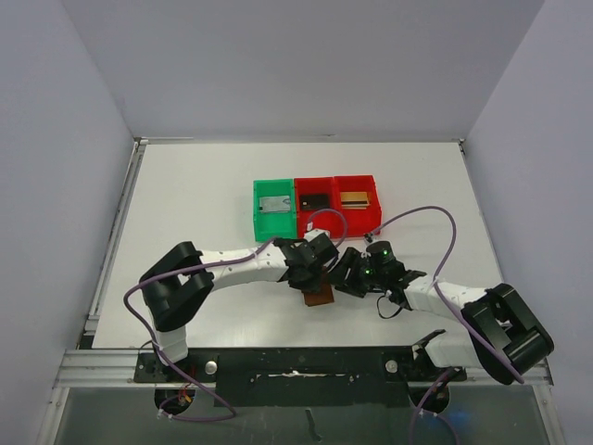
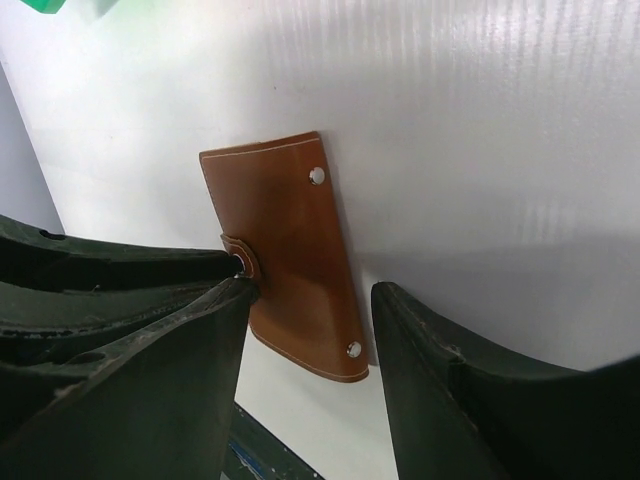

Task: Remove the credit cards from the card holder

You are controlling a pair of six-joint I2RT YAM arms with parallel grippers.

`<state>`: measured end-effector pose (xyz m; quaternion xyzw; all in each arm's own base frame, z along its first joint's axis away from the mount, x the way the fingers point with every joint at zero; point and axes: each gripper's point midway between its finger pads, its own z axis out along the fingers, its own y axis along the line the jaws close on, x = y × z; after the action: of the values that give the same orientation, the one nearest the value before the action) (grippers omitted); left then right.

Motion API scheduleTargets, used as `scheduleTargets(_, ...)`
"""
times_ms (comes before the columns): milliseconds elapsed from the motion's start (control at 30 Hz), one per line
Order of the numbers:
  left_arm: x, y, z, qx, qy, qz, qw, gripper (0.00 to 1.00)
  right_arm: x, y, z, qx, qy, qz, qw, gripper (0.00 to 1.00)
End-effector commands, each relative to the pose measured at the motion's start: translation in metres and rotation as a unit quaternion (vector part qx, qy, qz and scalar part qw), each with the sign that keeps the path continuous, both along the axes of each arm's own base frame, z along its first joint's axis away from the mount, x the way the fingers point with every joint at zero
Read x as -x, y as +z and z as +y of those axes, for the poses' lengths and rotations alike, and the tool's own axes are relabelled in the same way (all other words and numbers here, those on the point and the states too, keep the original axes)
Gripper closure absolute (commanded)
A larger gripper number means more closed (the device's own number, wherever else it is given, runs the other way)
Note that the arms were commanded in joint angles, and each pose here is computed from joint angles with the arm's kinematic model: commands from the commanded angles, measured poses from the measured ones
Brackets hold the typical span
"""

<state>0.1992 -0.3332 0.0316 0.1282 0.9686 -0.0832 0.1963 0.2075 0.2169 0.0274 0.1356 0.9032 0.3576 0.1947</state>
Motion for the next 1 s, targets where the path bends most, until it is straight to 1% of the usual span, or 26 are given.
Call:
scheduleTargets(0,-0.009,0.015,-0.007,0.030,0.002,-0.028,0.999,0.72,0.012,-0.027,-0.015,0.056,0.007,0.034,0.998,0.46)
scheduleTargets(133,-0.018,0.034,-0.008,0.050,0.014,-0.053,0.997,0.63,0.014,-0.033,-0.018,0.065,0.006,0.042,0.997,0.56)
scheduleTargets(200,-0.023,0.040,-0.009,0.059,0.020,-0.064,0.996,0.60,0.016,-0.035,-0.020,0.068,0.004,0.044,0.997,0.61)
scheduleTargets(267,-0.028,0.041,-0.009,0.063,0.023,-0.068,0.995,0.58,0.017,-0.036,-0.021,0.069,0.003,0.045,0.997,0.62)
scheduleTargets(367,-0.032,0.030,-0.008,0.050,0.024,-0.060,0.997,0.58,0.017,-0.036,-0.021,0.069,0.003,0.045,0.997,0.63)
scheduleTargets(567,-0.026,0.012,-0.019,0.057,0.005,-0.033,0.998,0.58,0.017,-0.037,-0.021,0.070,0.004,0.047,0.996,0.63)
scheduleTargets(833,-0.016,-0.002,-0.007,0.031,0.007,-0.015,0.999,0.56,0.018,-0.038,-0.019,0.066,0.008,0.050,0.997,0.62)
scheduleTargets(967,-0.011,-0.017,0.005,-0.008,0.009,0.002,1.000,0.58,0.018,-0.038,-0.018,0.065,0.009,0.050,0.997,0.62)
